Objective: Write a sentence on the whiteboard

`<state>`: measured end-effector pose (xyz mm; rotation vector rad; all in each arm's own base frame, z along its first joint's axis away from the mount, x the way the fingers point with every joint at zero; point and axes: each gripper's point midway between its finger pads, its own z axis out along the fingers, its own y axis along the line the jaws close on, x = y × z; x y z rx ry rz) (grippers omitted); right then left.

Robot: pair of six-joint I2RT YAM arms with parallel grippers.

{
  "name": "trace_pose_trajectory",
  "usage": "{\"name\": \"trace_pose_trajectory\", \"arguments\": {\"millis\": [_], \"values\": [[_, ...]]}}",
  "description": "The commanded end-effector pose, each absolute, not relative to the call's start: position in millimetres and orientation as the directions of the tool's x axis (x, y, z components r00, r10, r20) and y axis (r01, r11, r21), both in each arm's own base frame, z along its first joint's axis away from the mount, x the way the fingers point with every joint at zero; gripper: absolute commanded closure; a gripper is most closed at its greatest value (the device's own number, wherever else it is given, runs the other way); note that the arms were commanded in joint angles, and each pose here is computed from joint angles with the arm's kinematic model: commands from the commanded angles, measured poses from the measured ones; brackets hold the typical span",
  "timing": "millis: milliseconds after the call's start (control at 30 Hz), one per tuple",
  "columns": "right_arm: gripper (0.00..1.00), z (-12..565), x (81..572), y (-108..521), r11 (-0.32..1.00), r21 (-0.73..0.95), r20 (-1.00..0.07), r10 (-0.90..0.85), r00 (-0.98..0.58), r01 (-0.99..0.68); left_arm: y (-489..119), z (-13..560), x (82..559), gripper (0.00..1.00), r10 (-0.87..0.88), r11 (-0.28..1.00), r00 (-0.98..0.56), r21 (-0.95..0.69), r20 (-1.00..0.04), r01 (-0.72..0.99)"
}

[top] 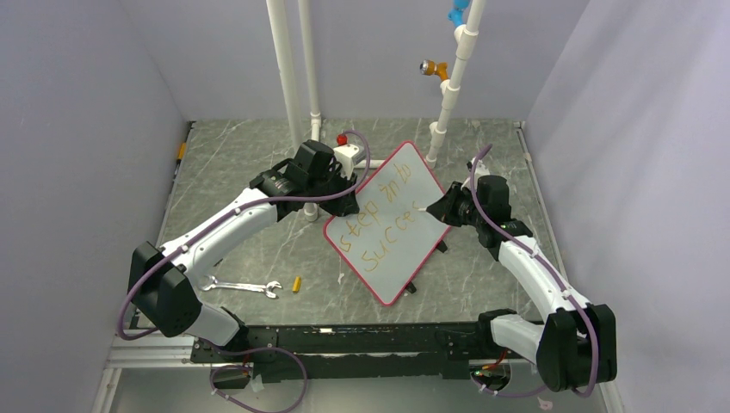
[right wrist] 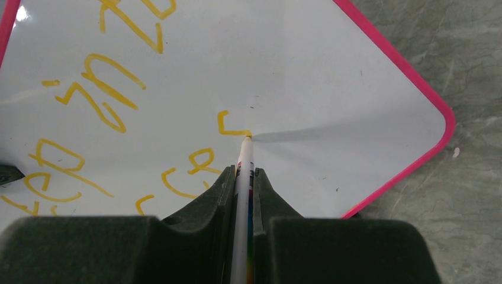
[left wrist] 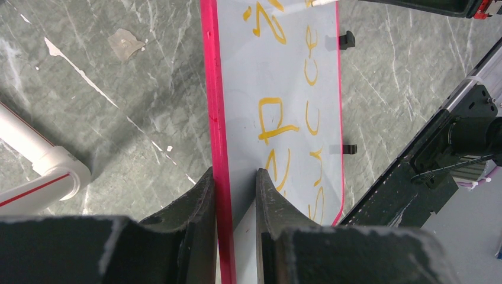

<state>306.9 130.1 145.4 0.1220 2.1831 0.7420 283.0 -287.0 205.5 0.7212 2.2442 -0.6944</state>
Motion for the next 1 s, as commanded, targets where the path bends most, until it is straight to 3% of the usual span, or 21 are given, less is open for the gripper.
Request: {"name": "trace_pose_trajectory", "arguments": {"millis": [0, 567, 967], "values": [[1.00, 152, 298, 141, 0.793, 0.573, -0.660, 0.296, -0.690, -0.209, -268, 207, 293, 1.00, 0.390, 0.721, -0.522, -0.102, -0.759, 0.686], [1.00, 222, 301, 120, 0.842, 0.504, -0.757, 0.321, -0.570, -0.194, -266, 208, 294, 1.00, 0.390, 0.726, -0.519, -0.093, -0.761, 0.681], [1.00, 211, 334, 119, 0.849, 0.506, -0.747, 0.344, -0.569, -0.151, -267, 208, 294, 1.00, 0.391, 0.724, -0.517, -0.093, -0.761, 0.684]]}}
